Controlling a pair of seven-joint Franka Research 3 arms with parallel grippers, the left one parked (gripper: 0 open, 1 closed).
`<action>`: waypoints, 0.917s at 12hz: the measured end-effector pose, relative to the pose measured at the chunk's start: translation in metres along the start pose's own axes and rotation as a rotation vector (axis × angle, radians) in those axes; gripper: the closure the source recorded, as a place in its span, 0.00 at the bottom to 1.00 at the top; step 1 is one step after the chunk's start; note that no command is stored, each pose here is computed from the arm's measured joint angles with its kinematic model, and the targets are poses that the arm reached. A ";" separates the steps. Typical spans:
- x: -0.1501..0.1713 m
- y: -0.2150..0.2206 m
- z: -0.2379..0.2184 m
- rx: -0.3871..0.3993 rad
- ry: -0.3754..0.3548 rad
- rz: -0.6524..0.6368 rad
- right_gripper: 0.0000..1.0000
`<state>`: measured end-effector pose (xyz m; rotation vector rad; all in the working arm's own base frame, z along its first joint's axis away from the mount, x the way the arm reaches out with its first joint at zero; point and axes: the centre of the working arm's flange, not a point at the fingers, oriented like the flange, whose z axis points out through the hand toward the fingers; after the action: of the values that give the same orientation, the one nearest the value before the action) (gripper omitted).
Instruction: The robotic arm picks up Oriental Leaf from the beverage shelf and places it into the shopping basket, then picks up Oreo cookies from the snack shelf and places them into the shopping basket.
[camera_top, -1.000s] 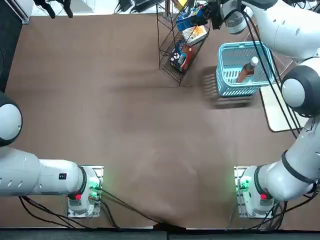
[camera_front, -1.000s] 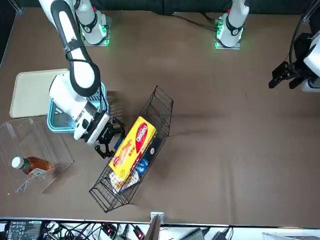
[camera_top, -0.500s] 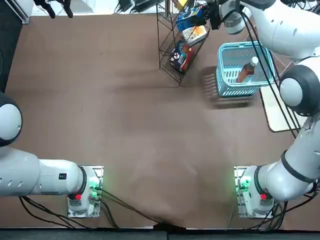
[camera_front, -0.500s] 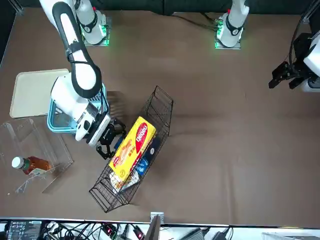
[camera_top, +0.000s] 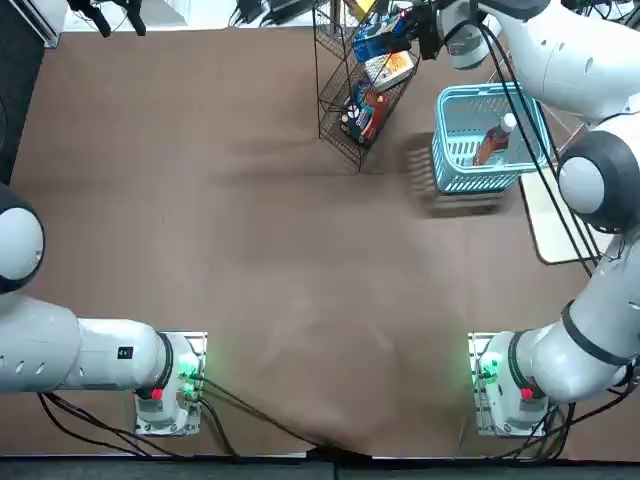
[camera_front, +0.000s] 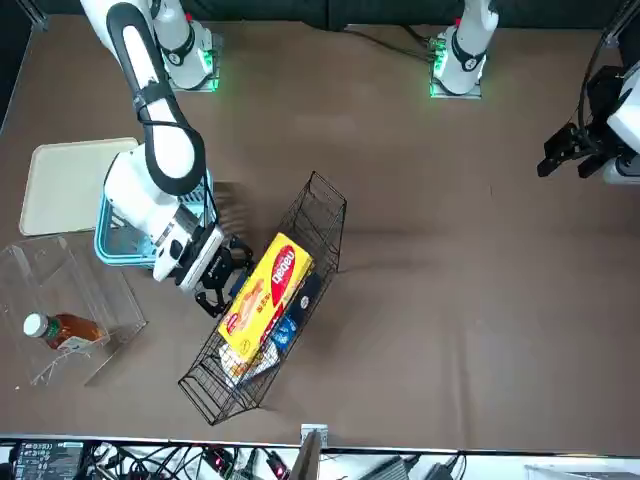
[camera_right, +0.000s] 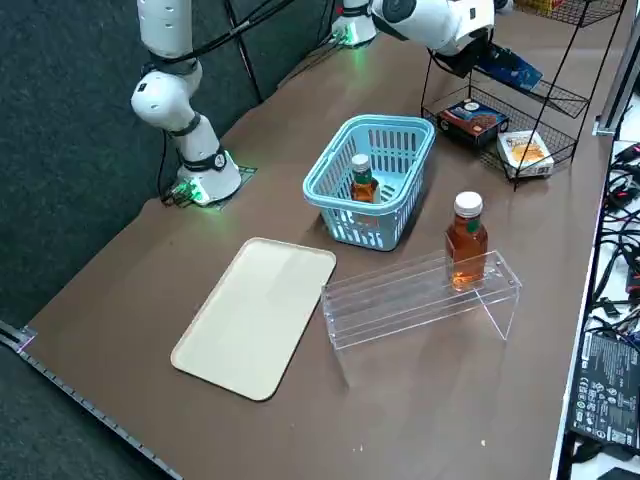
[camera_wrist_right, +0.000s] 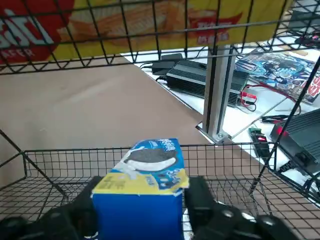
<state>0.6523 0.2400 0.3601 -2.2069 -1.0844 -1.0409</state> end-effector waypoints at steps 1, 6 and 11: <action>0.000 0.000 0.000 0.000 0.000 0.000 0.18; 0.001 0.001 -0.001 -0.004 0.002 0.000 0.46; 0.002 0.001 -0.001 -0.004 0.004 0.001 0.49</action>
<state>0.6534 0.2395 0.3625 -2.2074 -1.0810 -1.0471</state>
